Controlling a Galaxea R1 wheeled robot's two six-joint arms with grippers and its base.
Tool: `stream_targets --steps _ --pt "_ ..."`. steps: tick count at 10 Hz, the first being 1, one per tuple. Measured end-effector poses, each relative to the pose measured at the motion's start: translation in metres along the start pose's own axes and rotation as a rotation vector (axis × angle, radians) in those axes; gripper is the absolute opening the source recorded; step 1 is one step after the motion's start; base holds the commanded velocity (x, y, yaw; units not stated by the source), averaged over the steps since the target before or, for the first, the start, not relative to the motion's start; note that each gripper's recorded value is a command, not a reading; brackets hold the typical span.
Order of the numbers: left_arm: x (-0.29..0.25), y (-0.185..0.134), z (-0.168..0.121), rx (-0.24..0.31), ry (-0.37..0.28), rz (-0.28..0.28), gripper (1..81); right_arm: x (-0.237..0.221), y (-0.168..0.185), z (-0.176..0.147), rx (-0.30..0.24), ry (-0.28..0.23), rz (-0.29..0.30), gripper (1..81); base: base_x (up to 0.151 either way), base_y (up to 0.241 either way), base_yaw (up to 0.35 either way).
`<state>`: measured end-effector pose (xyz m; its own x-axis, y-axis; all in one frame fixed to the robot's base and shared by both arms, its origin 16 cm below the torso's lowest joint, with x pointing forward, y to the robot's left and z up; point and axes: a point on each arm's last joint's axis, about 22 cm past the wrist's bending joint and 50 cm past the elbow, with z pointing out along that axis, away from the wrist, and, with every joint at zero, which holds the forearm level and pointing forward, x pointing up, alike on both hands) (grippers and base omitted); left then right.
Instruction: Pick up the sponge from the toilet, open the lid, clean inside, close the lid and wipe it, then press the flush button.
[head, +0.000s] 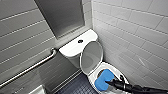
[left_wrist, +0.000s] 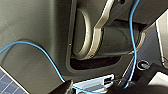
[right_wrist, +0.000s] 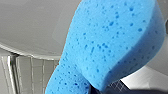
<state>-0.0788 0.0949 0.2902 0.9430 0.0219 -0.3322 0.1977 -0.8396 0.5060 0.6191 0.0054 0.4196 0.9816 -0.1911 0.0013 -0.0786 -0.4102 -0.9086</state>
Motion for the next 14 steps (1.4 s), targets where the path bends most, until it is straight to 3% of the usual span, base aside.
stream_targets --steps 4,6,7,9,11,14 --pt "0.000 -0.002 -0.001 0.002 -0.001 -0.001 81.1 0.024 0.034 0.081 -0.100 0.039 -0.010 1.0 0.000 0.000 0.000" --pt "-0.001 -0.004 -0.002 0.005 -0.001 -0.001 81.1 0.050 0.056 0.102 -0.176 0.087 -0.011 1.0 0.000 0.000 0.000" --pt "-0.001 -0.005 -0.002 0.006 -0.002 -0.001 81.1 0.066 0.053 0.115 -0.191 0.118 -0.015 1.0 0.000 0.000 0.000" --pt "-0.001 -0.005 -0.003 0.007 -0.002 -0.001 81.1 0.043 0.047 0.150 -0.191 0.110 0.008 1.0 0.000 0.000 0.000" --pt "-0.001 -0.005 -0.002 0.007 -0.002 -0.001 81.1 0.034 0.066 0.147 -0.210 0.132 0.028 1.0 0.000 0.000 0.000" --pt "-0.001 -0.006 -0.003 0.007 -0.002 -0.001 81.1 0.013 0.071 0.139 -0.184 0.120 0.050 1.0 0.000 0.000 0.000"
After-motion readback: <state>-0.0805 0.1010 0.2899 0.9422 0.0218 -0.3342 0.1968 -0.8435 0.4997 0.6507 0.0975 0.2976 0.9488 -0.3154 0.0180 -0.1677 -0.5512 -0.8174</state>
